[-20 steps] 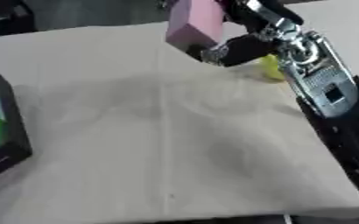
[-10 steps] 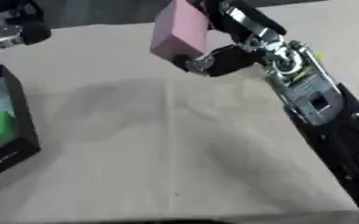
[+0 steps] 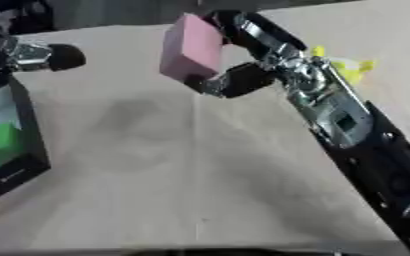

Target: Pick up the objects with one hand, pass them to the other hand, and then place them into the box on the other side of the table.

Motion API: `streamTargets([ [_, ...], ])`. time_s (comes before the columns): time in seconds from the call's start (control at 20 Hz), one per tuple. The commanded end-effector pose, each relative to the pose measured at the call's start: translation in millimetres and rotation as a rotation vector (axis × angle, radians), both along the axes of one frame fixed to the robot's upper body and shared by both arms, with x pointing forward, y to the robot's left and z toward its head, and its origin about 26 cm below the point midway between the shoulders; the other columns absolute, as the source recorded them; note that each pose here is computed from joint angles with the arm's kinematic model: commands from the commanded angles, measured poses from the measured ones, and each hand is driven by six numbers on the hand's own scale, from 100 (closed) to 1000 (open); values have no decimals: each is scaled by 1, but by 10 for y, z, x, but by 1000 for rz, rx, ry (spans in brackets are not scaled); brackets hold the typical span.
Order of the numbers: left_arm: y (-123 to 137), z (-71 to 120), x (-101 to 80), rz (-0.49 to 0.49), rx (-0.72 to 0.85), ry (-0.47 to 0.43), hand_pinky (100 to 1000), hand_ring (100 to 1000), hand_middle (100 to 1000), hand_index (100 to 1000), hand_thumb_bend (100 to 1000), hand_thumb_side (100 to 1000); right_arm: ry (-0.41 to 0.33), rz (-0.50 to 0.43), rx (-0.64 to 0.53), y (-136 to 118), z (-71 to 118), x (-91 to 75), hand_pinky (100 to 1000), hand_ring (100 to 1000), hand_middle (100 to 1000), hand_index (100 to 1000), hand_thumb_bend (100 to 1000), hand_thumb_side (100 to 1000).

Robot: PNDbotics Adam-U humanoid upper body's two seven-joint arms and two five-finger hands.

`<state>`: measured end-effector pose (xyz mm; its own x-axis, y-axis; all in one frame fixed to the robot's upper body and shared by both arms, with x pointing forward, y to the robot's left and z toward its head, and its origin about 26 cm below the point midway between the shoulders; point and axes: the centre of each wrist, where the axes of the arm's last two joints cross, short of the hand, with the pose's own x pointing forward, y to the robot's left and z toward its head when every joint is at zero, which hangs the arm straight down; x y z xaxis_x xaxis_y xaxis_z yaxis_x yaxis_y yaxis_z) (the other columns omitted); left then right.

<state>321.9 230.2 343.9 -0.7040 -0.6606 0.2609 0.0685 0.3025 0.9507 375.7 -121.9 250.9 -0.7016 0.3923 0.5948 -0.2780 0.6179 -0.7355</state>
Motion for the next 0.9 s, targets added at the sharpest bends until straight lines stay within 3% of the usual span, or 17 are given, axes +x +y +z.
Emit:
streamTargets([
  [0.05, -34, 103, -65, -2, 63, -18, 862, 790, 783, 860, 691, 499, -35, 22, -15, 73, 59, -12, 796, 672, 487, 554, 418, 100],
  [0.45, -213, 96, -134, -12, 128, 24, 872, 807, 793, 871, 746, 425, -51, 44, -37, 172, 32, -13, 799, 675, 489, 555, 419, 100],
  [0.9, -446, 116, -212, -33, 197, 20, 877, 821, 804, 880, 768, 438, -45, 51, -64, 242, -26, 13, 799, 676, 489, 554, 420, 100],
])
